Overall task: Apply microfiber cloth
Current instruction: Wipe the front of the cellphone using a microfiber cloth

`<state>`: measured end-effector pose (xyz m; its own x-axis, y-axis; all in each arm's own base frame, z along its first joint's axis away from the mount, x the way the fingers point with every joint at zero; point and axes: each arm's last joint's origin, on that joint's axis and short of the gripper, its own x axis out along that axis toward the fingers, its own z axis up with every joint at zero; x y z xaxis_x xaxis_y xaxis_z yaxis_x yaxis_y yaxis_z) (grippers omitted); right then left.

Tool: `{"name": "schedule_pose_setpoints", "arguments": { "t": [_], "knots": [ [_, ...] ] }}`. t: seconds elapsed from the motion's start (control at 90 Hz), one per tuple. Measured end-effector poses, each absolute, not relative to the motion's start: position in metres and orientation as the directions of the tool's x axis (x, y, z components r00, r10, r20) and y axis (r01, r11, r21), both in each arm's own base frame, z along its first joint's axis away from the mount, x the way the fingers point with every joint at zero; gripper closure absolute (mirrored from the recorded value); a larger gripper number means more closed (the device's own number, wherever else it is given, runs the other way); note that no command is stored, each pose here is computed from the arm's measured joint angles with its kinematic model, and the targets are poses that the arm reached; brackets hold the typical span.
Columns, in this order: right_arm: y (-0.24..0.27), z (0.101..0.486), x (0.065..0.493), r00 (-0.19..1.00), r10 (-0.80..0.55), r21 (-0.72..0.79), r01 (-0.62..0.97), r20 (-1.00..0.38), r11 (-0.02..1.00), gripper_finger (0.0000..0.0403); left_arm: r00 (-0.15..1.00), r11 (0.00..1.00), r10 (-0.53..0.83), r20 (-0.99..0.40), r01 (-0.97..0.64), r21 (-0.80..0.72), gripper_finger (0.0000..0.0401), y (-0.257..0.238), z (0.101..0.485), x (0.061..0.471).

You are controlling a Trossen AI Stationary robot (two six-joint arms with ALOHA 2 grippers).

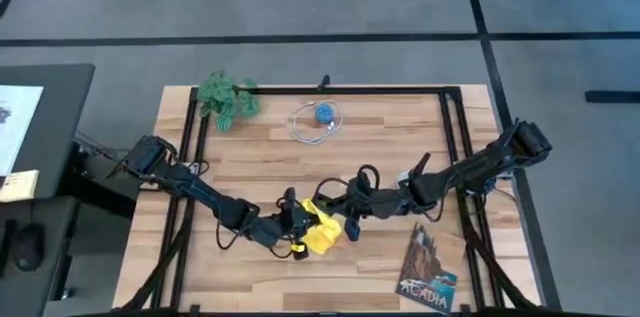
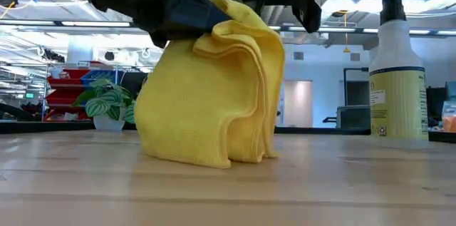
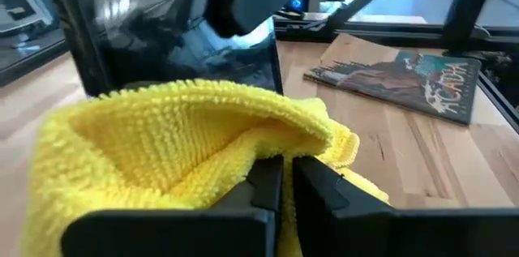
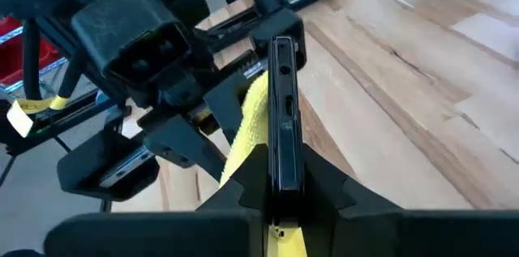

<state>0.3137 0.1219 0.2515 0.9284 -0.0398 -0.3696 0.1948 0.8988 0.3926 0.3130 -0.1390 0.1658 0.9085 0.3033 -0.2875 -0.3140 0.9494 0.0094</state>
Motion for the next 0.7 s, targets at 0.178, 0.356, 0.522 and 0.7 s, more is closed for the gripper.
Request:
{"name": "schedule_pose_setpoints", "arguments": {
  "t": [0.178,0.356,0.522,0.7],
  "knots": [
    [0.123,0.264,0.316,0.916,-0.052,0.371,0.212,-0.397,0.904,0.0381,0.897,0.932,0.355,-0.262,-0.361,0.026,0.0401,-0.138,0.167,0.312],
    [0.124,0.264,0.315,0.905,-0.060,0.383,0.237,-0.422,0.893,0.0381,0.918,0.934,0.357,-0.176,-0.345,0.095,0.0401,-0.140,0.178,0.316],
    [0.129,0.255,0.317,0.889,-0.042,0.385,0.239,-0.455,0.891,0.0380,0.920,0.919,0.368,-0.135,-0.338,0.202,0.0401,-0.139,0.199,0.319],
    [0.130,0.257,0.316,0.893,-0.038,0.384,0.231,-0.449,0.894,0.0380,0.912,0.889,0.379,-0.160,-0.310,0.338,0.0401,-0.134,0.216,0.313]
  ]
}}
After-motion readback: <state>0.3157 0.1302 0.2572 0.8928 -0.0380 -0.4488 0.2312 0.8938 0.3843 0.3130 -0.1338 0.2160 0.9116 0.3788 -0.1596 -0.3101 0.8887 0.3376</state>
